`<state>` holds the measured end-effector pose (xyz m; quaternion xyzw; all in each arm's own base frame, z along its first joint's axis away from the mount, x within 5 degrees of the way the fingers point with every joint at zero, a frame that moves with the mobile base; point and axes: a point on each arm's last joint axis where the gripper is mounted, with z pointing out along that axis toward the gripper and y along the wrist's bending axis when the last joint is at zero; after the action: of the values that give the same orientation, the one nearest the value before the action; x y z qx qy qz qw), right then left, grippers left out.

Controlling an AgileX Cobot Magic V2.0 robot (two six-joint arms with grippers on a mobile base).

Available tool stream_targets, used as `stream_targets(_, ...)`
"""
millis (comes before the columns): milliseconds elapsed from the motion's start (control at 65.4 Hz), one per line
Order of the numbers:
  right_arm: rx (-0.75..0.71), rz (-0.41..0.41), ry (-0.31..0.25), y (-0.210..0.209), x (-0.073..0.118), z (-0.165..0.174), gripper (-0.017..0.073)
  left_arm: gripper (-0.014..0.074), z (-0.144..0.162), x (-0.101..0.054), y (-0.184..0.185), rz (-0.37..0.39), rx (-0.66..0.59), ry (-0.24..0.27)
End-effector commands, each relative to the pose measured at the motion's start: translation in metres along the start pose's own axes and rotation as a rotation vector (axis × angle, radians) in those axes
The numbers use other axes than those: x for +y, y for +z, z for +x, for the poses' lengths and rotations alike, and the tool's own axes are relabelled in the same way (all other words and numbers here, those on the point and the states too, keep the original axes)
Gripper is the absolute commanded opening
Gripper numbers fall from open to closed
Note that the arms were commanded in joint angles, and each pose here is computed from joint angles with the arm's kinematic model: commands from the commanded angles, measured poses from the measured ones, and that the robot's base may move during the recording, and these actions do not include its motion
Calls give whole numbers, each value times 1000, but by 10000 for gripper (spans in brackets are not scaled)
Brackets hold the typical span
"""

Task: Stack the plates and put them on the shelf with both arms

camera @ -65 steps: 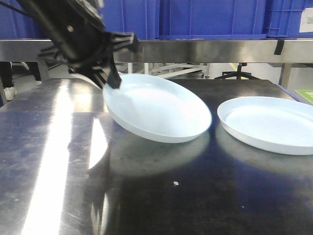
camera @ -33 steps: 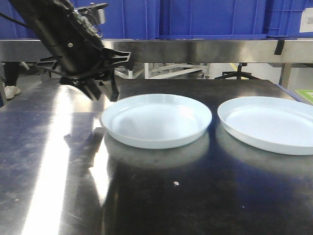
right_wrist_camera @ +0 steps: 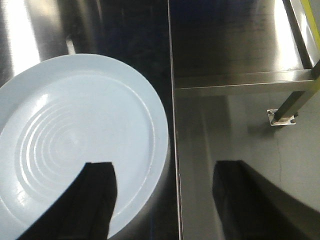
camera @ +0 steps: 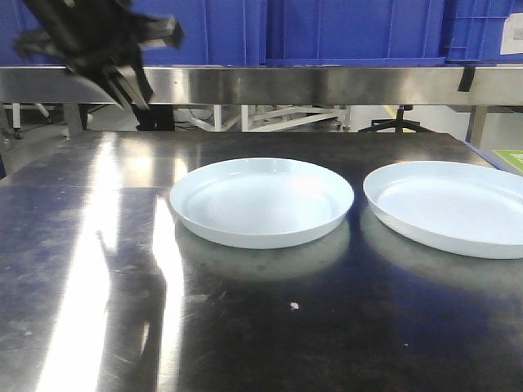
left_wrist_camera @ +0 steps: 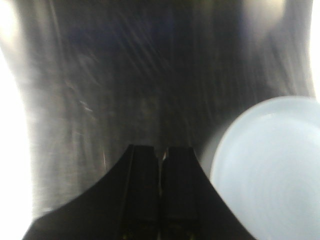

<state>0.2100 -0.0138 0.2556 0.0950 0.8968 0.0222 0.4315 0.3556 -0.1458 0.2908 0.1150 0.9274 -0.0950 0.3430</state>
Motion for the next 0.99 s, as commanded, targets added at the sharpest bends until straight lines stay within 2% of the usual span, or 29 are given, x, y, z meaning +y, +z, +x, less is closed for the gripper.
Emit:
stream_targets(0, -102, -12, -4, -7, 2, -18, 517, 92, -25, 15, -50, -20, -166, -29)
stream_targets(61, -101, -12, -4, -7, 2, -17, 517, 92, -26, 31, -67, -62, -199, -41)
stream_targets(168, -101, -12, -4, -7, 2, -17, 517, 92, -19, 57, -89, -113, -291, -91)
stream_targets(291, -101, -12, -4, -7, 2, -17, 517, 92, 2, 73, -107, -151, -355, -124)
stream_targets(367, -101, -12, -4, -7, 2, -17, 517, 92, 27, 80, -109, -172, -346, -143)
stream_targets(459, -101, -12, -4, -7, 2, -17, 517, 92, 56, 83, -111, -188, -335, -149)
stream_targets(734, -102, -12, -4, -7, 2, -18, 517, 92, 135, 79, -106, -183, -314, -149)
stream_targets(857, -107, -12, -4, -7, 3, -18, 517, 92, 153, 77, -111, -182, -320, -150)
stream_targets(979, -107, -12, -4, -7, 3, -18, 517, 92, 157, 75, -118, -185, -345, -138)
